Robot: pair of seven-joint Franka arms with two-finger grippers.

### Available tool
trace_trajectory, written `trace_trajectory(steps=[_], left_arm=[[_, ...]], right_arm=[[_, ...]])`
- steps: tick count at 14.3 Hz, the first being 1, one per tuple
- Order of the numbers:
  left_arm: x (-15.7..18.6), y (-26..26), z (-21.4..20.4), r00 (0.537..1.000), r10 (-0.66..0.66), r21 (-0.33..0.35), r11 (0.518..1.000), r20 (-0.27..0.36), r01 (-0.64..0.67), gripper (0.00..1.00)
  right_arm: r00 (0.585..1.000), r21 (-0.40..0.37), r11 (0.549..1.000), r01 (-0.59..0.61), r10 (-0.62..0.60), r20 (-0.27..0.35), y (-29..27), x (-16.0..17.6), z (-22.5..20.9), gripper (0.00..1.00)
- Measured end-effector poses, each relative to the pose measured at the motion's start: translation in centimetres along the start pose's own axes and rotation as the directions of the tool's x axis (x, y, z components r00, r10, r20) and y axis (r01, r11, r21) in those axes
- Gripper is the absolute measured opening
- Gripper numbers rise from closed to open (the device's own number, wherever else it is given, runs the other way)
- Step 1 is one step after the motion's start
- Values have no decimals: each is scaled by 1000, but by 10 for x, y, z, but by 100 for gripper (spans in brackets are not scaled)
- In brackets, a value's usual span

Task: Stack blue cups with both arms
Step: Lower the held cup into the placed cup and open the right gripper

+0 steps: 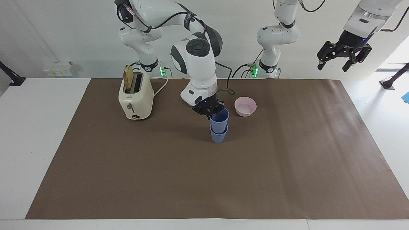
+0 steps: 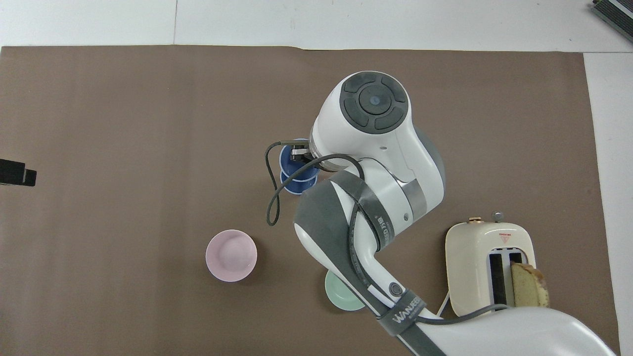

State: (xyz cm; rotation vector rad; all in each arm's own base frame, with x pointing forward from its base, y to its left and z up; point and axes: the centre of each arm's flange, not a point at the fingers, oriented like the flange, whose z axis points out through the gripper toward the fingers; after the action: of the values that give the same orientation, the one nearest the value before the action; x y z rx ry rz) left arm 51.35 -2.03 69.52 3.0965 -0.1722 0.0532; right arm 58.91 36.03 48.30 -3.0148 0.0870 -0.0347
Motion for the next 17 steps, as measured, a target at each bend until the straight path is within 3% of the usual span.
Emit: trace_trajectory(steps=[6, 14, 16, 17], left_arm=[[-2, -9, 0, 1000, -17, -1, 1000, 6, 17, 100], [-2, -8, 0, 1000, -16, -1, 1000, 10, 16, 100], [-2, -8, 0, 1000, -16, -1, 1000, 10, 16, 100], [-2, -8, 0, 1000, -16, -1, 1000, 10, 16, 100]], right_arm=[[1000, -20, 1000, 0, 1, 31, 2, -3, 20, 5], [999, -8, 1000, 15, -14, 30, -9, -4, 49, 5], [999, -12, 1000, 10, -10, 37, -8, -3, 56, 7], [999, -13, 1000, 8, -8, 38, -7, -3, 57, 15]])
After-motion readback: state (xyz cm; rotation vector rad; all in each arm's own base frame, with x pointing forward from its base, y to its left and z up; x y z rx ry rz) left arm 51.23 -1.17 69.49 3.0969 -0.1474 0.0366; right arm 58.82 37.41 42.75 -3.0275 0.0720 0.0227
